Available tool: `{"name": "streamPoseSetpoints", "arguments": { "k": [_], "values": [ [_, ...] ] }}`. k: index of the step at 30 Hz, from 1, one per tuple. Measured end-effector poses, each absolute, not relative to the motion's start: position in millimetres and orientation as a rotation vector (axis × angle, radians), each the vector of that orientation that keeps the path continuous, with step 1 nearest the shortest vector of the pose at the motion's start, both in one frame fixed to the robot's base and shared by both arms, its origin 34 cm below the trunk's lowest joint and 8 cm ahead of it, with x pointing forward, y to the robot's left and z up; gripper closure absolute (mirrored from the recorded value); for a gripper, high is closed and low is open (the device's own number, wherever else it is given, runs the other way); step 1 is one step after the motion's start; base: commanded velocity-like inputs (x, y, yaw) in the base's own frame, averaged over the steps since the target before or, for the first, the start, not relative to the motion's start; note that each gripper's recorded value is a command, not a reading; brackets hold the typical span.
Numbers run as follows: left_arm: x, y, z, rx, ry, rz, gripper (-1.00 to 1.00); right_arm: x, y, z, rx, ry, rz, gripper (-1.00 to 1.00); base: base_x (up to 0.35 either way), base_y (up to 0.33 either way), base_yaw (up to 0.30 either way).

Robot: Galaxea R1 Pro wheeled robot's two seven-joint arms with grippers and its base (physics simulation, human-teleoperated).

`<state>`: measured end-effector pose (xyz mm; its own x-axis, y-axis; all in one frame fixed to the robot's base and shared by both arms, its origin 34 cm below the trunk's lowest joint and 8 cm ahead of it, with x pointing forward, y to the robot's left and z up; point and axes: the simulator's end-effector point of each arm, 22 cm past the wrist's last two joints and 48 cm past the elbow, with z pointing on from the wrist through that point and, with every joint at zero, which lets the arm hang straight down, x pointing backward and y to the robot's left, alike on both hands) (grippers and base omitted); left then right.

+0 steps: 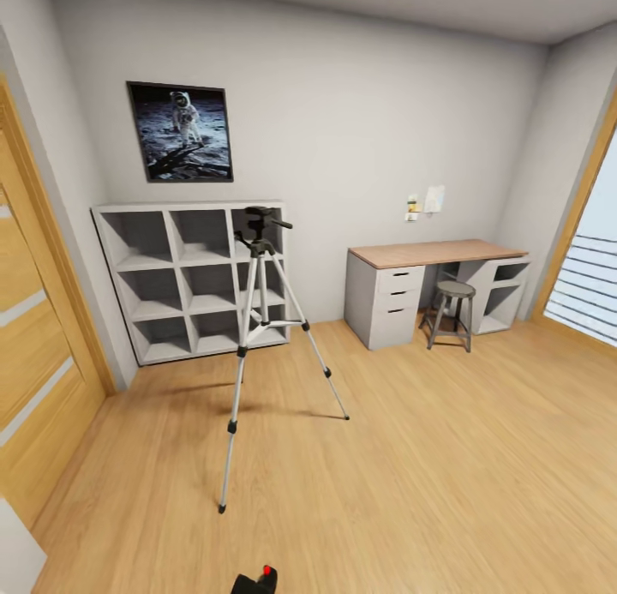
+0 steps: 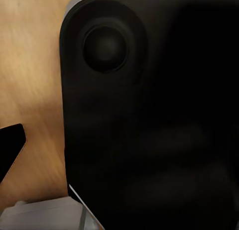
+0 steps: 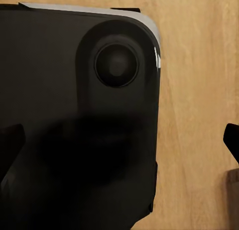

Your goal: Attach the digital camera to the camera tripod in the bedroom.

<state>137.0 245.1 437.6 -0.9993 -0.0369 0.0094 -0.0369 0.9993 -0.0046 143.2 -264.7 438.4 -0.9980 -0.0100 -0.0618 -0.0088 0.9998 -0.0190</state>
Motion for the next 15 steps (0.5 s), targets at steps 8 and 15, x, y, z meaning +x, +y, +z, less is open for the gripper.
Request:
{"name": "streamPoseSetpoints", "arguments": {
  "k": [8,15],
  "values": [
    [137.0,245.1,437.6,0.058,-3.132,0.007,-1.0,143.9,-264.3,438.4,-0.014,3.076,-0.028,-1.0,0.0,0.034,-0.005],
    [137.1,245.2,437.6,0.058,-3.132,0.007,-1.0,143.9,-263.6,438.4,-0.002,3.076,-0.027,-1.0,0.0,0.006,-0.148]
  ]
}}
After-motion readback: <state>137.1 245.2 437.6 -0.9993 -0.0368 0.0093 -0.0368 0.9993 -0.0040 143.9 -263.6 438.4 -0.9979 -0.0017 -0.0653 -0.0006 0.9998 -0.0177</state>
